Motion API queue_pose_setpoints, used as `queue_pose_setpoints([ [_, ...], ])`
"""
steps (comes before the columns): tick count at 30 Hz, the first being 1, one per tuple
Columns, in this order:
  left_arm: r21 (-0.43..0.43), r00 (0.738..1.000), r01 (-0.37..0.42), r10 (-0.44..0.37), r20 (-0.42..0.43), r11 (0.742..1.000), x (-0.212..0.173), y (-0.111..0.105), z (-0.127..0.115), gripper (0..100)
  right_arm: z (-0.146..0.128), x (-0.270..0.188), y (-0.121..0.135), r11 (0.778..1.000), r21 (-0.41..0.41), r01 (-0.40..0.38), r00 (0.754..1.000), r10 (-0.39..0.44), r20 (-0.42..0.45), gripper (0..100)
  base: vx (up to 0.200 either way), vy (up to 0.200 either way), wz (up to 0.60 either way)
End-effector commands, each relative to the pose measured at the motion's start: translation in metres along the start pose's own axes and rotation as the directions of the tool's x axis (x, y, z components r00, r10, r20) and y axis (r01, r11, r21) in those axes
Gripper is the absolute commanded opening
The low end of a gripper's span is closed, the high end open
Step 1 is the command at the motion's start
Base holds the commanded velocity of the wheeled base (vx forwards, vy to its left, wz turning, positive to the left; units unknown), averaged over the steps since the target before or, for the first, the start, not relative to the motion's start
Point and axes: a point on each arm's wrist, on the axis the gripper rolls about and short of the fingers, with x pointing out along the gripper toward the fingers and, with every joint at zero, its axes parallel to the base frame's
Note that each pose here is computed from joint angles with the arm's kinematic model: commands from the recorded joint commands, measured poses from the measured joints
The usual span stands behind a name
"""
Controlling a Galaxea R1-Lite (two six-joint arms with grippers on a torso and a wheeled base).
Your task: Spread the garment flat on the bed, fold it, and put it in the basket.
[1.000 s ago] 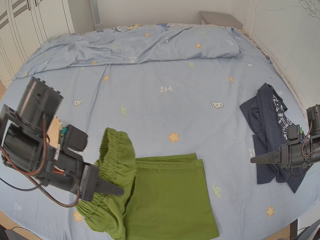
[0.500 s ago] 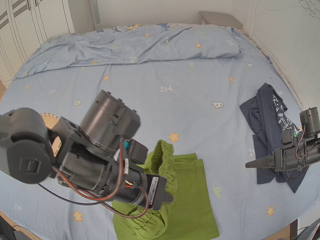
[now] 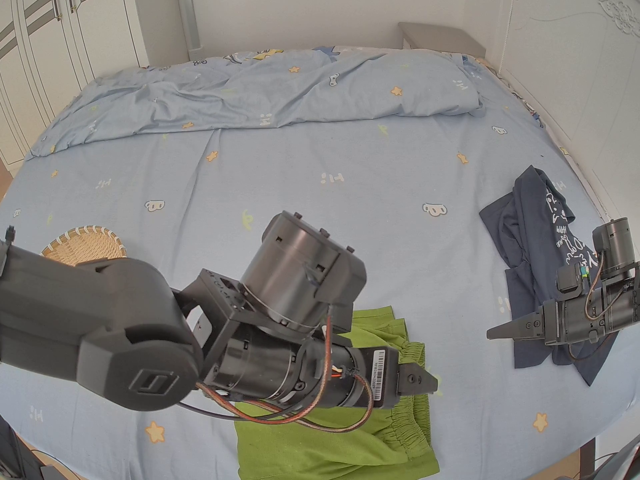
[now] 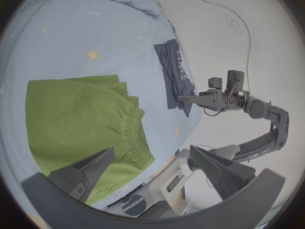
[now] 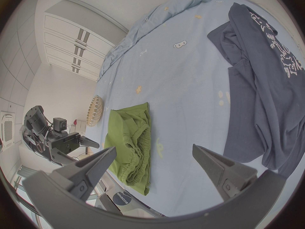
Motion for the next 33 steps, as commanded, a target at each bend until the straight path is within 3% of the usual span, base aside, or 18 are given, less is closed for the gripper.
queue_pose_setpoints([
  [1,-0.03,1.0,-0.006,0.006,0.002,1.0,0.009,0.002,-0.001,100,0.0,0.001,0.0,1.0,0.002,0.0,1.0,0.0,-0.004,100,0.0,0.0,0.0],
  [4,-0.094,1.0,0.001,0.001,0.028,0.996,0.005,0.005,0.003,100,0.0,0.0,0.0,1.0,0.001,-0.001,1.0,0.001,-0.001,100,0.0,0.0,0.0],
  [7,-0.209,0.995,-0.019,0.04,0.097,0.978,-0.027,0.038,0.016,100,0.0,-0.001,0.002,1.0,-0.006,-0.004,1.0,0.004,0.005,100,0.0,0.0,0.0],
  [11,-0.306,0.998,0.01,0.011,0.067,0.952,-0.055,0.085,0.011,100,0.0,-0.005,0.005,1.0,-0.015,-0.01,1.0,0.01,0.016,100,0.0,0.0,0.0],
  [15,-0.397,0.998,0.054,-0.033,0.061,0.916,-0.081,0.16,-0.017,100,-0.003,-0.019,0.018,0.998,-0.054,-0.028,0.998,0.031,0.056,100,0.0,0.0,0.0],
  [16,-0.4,0.997,0.057,-0.035,0.063,0.915,-0.082,0.165,-0.02,100,-0.003,-0.02,0.019,0.998,-0.057,-0.029,0.998,0.032,0.06,100,0.0,0.0,0.0],
  [17,-0.396,0.996,0.074,-0.045,0.083,0.915,-0.087,0.188,-0.034,100,-0.004,-0.024,0.022,0.997,-0.068,-0.034,0.997,0.039,0.073,100,0.0,0.0,0.0],
  [19,-0.395,0.993,0.08,-0.04,0.107,0.915,-0.09,0.213,-0.05,100,-0.006,-0.027,0.028,0.995,-0.085,-0.044,0.996,0.051,0.077,100,0.0,0.0,0.0],
  [21,-0.402,0.993,0.072,-0.027,0.116,0.913,-0.089,0.229,-0.062,100,-0.008,-0.028,0.031,0.994,-0.091,-0.054,0.996,0.061,0.068,100,0.0,0.0,0.0],
  [27,-0.395,0.995,0.072,-0.038,0.094,0.916,-0.069,0.243,-0.066,100,-0.01,-0.028,0.034,0.994,-0.093,-0.062,0.996,0.068,0.062,100,0.0,0.0,0.0],
  [29,-0.369,0.995,0.086,-0.064,0.072,0.925,-0.058,0.238,-0.065,100,-0.011,-0.03,0.035,0.993,-0.098,-0.063,0.995,0.07,0.071,100,0.0,0.0,0.0],
  [33,-0.371,0.992,0.125,-0.117,0.044,0.92,-0.037,0.226,-0.06,100,-0.011,-0.03,0.035,0.993,-0.099,-0.064,0.995,0.071,0.072,100,0.0,0.0,0.0],
])
